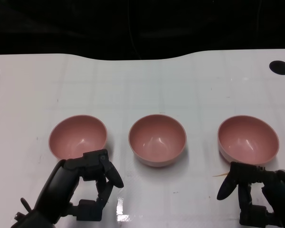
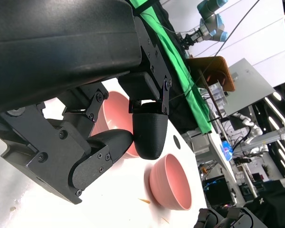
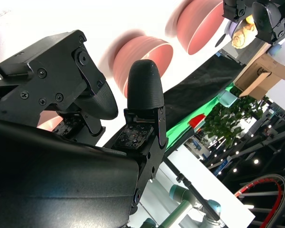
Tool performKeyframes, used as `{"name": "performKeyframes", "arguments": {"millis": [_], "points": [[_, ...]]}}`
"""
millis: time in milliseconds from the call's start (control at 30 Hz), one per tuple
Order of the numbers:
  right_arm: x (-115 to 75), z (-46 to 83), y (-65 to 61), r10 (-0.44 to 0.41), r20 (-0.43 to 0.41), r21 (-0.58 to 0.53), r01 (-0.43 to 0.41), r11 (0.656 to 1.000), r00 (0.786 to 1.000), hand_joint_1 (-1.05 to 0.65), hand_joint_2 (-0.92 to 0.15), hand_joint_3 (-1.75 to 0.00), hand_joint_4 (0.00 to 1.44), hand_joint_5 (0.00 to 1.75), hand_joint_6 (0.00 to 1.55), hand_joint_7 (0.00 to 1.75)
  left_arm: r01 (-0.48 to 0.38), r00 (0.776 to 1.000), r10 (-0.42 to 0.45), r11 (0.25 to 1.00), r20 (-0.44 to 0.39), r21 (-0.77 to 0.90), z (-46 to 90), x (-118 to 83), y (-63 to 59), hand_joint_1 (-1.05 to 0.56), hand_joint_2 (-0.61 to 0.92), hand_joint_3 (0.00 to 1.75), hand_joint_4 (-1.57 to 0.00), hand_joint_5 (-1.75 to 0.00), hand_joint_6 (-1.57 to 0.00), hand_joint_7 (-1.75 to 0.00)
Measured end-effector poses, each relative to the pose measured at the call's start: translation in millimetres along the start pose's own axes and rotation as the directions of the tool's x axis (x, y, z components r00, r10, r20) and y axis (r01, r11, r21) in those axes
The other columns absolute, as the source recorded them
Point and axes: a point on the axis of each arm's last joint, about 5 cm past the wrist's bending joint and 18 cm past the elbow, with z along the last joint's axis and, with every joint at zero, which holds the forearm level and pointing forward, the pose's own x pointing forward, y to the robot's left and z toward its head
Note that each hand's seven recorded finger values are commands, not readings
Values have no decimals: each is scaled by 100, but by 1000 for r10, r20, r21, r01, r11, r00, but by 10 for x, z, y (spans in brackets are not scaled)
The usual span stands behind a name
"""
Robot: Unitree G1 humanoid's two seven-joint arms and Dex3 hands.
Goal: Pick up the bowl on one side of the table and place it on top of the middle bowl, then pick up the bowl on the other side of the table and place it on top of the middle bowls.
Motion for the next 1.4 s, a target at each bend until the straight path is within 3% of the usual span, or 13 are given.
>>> {"name": "performKeyframes", "arguments": {"millis": [1000, 1133, 1200, 1333, 1400], "points": [[0, 0, 1, 1, 0, -1, -1, 1000, 1000, -3, -18, -157, 89, 175, 87, 125, 0, 1000, 0, 1000, 10, 2, 4, 0, 0, -22, 39, 127, -89, -172, -81, -138], [2, 0, 5, -13, -3, -3, 13, 1000, 1000, -5, -33, -130, 85, 162, 84, 110, 0, 1000, 0, 1000, 10, 2, 5, 0, 0, -21, 38, 128, -89, -172, -81, -138], [5, -1, 2, -17, -11, -6, 17, 1000, 1000, -9, -39, -114, 80, 137, 80, 99, 0, 1000, 0, 1000, 10, 2, 4, 0, 0, -21, 38, 129, -89, -171, -81, -139], [26, 8, -16, -19, -29, -45, 17, 999, 999, -19, -53, -83, 68, 122, 72, 78, 0, 1000, 0, 1000, 10, 3, 5, 0, 0, -22, 38, 129, -89, -171, -81, -139], [42, 18, -37, -27, -36, -82, 24, 996, 999, -27, -69, -46, 59, 111, 68, 58, 1, 1000, -1, 1000, 10, 3, 4, 0, 0, -22, 38, 129, -89, -171, -81, -139]]}}
